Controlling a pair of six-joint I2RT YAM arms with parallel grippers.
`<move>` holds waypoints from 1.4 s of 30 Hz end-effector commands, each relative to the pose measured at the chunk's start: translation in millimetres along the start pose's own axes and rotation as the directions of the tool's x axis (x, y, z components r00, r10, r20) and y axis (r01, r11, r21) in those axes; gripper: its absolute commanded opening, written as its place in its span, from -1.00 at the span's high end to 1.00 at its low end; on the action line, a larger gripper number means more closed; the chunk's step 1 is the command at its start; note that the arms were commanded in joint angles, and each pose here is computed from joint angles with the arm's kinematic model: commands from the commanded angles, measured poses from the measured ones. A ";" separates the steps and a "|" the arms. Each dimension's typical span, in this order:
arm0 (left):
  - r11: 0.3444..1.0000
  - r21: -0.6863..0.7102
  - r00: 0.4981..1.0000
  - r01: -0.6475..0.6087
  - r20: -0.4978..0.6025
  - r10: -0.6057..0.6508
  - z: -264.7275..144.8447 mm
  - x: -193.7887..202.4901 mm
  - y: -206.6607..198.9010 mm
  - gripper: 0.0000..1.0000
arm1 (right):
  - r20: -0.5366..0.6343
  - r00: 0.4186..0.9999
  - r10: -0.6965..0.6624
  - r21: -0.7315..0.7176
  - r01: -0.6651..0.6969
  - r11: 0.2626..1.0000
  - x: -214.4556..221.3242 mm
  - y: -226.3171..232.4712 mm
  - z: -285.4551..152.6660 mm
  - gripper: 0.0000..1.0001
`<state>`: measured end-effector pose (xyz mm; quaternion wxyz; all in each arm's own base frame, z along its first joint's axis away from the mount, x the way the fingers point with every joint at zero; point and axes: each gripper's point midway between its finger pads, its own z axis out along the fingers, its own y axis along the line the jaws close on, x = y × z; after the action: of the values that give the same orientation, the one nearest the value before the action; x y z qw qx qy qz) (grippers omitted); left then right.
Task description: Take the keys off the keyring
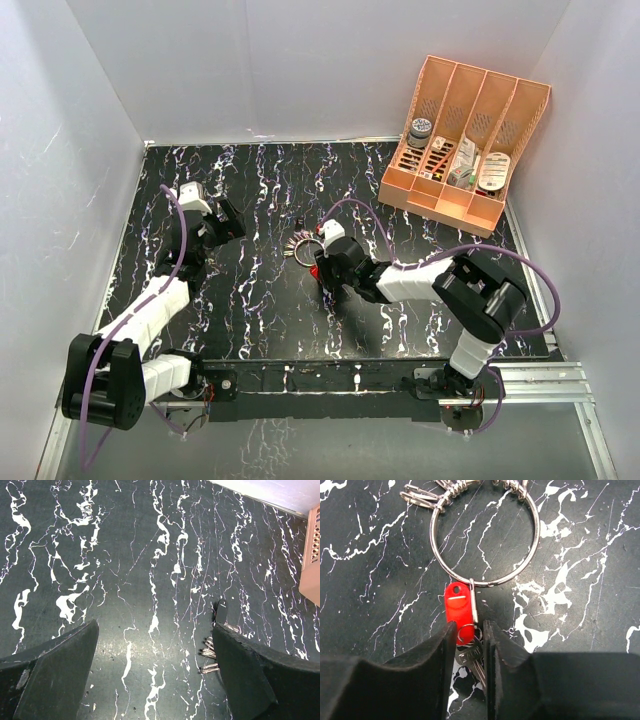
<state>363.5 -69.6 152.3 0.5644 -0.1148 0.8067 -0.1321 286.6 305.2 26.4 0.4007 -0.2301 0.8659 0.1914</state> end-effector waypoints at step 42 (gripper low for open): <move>0.486 0.842 0.972 -0.232 0.178 0.156 -86.9 -60.7 -182.4 0.27 | 0.158 0.934 -0.321 -0.023 0.329 0.944 -172.7 22.6 -157.0 1.00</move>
<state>336.4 -186.0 269.7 0.5969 0.1679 0.6808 -0.3901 287.7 279.0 224.3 0.4737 -0.3486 0.7985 0.1281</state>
